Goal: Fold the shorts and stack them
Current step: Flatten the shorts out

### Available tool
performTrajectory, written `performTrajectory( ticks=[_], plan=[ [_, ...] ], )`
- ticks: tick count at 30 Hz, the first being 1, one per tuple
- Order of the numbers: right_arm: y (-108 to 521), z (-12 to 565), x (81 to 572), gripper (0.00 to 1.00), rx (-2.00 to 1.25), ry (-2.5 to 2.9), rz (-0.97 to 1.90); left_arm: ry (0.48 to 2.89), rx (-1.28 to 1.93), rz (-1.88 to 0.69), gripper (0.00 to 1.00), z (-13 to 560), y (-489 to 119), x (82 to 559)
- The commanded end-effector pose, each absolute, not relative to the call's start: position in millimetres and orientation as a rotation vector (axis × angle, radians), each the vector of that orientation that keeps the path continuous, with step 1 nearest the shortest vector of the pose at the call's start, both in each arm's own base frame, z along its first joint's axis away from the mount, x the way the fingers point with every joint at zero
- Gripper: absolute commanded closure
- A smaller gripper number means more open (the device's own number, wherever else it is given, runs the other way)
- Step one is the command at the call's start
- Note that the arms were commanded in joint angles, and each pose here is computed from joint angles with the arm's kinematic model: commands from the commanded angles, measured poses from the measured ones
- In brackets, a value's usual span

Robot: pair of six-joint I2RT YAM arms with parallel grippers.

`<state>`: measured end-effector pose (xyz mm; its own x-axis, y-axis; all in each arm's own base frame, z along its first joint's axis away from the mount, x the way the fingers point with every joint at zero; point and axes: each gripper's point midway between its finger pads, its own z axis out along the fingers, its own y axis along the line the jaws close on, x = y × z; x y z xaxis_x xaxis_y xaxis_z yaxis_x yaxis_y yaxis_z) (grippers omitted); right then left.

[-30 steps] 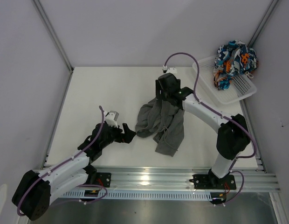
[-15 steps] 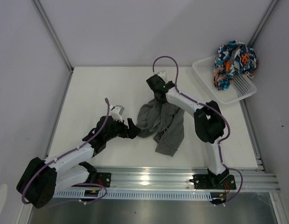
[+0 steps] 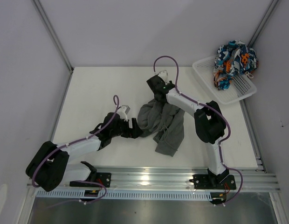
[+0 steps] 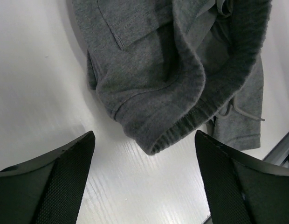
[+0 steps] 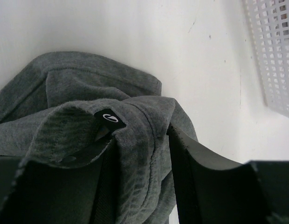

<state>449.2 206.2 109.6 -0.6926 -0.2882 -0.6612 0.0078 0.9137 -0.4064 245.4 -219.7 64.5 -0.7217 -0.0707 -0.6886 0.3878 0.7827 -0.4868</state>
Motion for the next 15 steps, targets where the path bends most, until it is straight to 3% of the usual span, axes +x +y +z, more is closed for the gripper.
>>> performTrajectory(
  ticks=[1, 5, 6, 8, 11, 14, 15],
  plan=[
    [202, 145, 456, 0.56, -0.152, 2.207, -0.481, 2.223, 0.241, -0.791, 0.12, 75, -226, 261],
    [201, 147, 458, 0.57, -0.157, 2.198, -0.492, 2.258, 0.242, -0.765, 0.30, 67, -229, 268],
    [201, 146, 458, 0.57, -0.160, 2.197, -0.495, 2.296, 0.248, -0.743, 0.41, 56, -227, 266],
    [203, 146, 461, 0.56, -0.181, 2.193, -0.494, 2.316, 0.260, -0.724, 0.52, 55, -231, 271],
    [208, 142, 465, 0.56, -0.234, 2.203, -0.484, 2.362, 0.277, -0.683, 0.82, 44, -233, 273],
    [209, 137, 471, 0.56, -0.267, 2.215, -0.499, 2.383, 0.288, -0.668, 1.00, 39, -233, 273],
    [209, 137, 473, 0.57, -0.264, 2.216, -0.502, 2.383, 0.285, -0.663, 1.00, 39, -232, 272]
  ],
)
